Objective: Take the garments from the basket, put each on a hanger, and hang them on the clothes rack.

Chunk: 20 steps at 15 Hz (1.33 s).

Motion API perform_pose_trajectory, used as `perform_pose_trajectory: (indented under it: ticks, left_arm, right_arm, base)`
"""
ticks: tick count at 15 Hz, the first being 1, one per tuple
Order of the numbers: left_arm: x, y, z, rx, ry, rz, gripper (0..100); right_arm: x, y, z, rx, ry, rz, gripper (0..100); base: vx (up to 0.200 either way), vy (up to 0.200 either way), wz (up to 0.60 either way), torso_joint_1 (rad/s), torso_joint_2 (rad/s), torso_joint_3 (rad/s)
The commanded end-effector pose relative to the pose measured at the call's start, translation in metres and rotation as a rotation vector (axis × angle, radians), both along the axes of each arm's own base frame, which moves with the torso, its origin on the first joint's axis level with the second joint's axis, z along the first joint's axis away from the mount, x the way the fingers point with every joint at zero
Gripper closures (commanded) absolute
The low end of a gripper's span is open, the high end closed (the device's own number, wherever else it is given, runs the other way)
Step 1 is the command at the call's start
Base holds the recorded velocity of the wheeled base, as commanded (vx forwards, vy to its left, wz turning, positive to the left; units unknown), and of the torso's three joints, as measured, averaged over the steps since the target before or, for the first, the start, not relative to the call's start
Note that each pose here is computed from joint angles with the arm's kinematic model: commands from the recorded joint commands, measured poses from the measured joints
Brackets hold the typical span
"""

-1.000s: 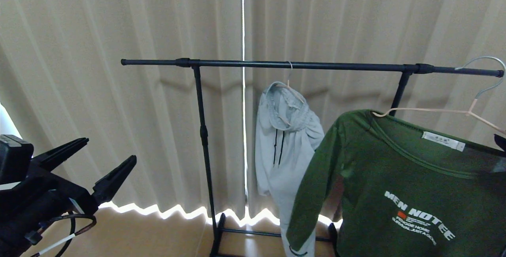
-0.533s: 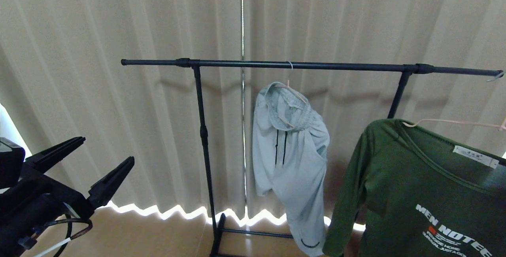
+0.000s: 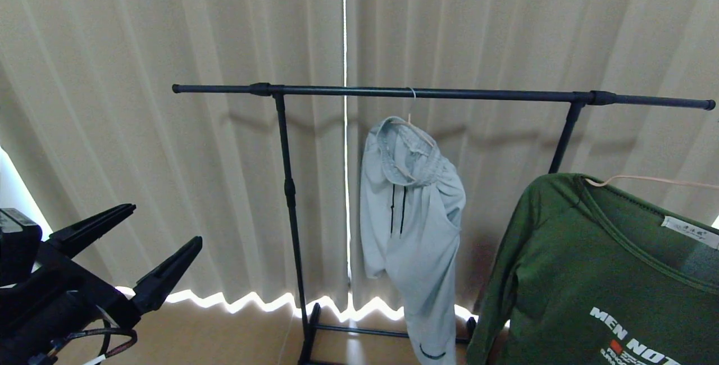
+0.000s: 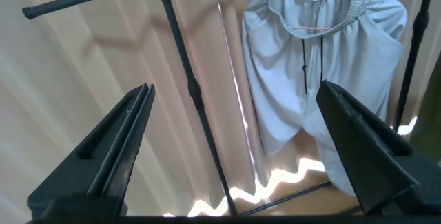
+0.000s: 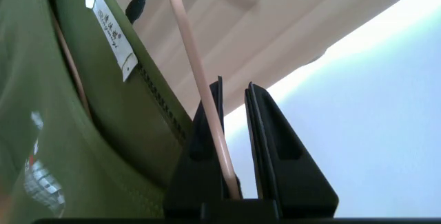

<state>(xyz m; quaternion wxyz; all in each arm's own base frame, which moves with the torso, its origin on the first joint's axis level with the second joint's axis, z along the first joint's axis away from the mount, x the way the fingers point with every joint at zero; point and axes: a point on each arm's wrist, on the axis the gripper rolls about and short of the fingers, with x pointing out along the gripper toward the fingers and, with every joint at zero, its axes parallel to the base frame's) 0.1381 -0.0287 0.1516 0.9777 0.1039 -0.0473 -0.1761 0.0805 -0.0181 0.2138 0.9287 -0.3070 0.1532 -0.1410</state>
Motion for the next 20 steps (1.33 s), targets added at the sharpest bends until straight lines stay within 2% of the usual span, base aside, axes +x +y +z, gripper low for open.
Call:
perform_pose_trajectory:
  ticks: [1, 13, 19, 20]
  left_arm:
    - [0.0, 0.0, -0.001, 0.002, 0.008, -0.001, 0]
    - [-0.001, 0.001, -0.003, -0.002, 0.014, 0.003, 0]
    - [-0.007, 0.001, -0.004, 0.002, 0.012, 0.0, 0]
    - [-0.008, 0.001, -0.003, 0.001, 0.005, 0.0, 0]
  right_arm:
    - [0.001, 0.0, 0.0, 0.002, 0.003, 0.002, 100]
    - [0.002, 0.0, -0.004, 0.012, 0.017, 0.002, 100]
    - [0.011, -0.002, -0.008, 0.02, 0.052, 0.008, 100]
    - [0.016, -0.002, -0.008, 0.022, 0.067, 0.009, 100]
  base:
    - [0.0, 0.0, 0.0, 0.0, 0.0, 0.0]
    - [0.2, 0.0, 0.0, 0.004, 0.0, 0.004]
    - [0.2, 0.0, 0.0, 0.002, 0.0, 0.002]
    - [0.0, 0.0, 0.0, 0.0, 0.0, 0.0]
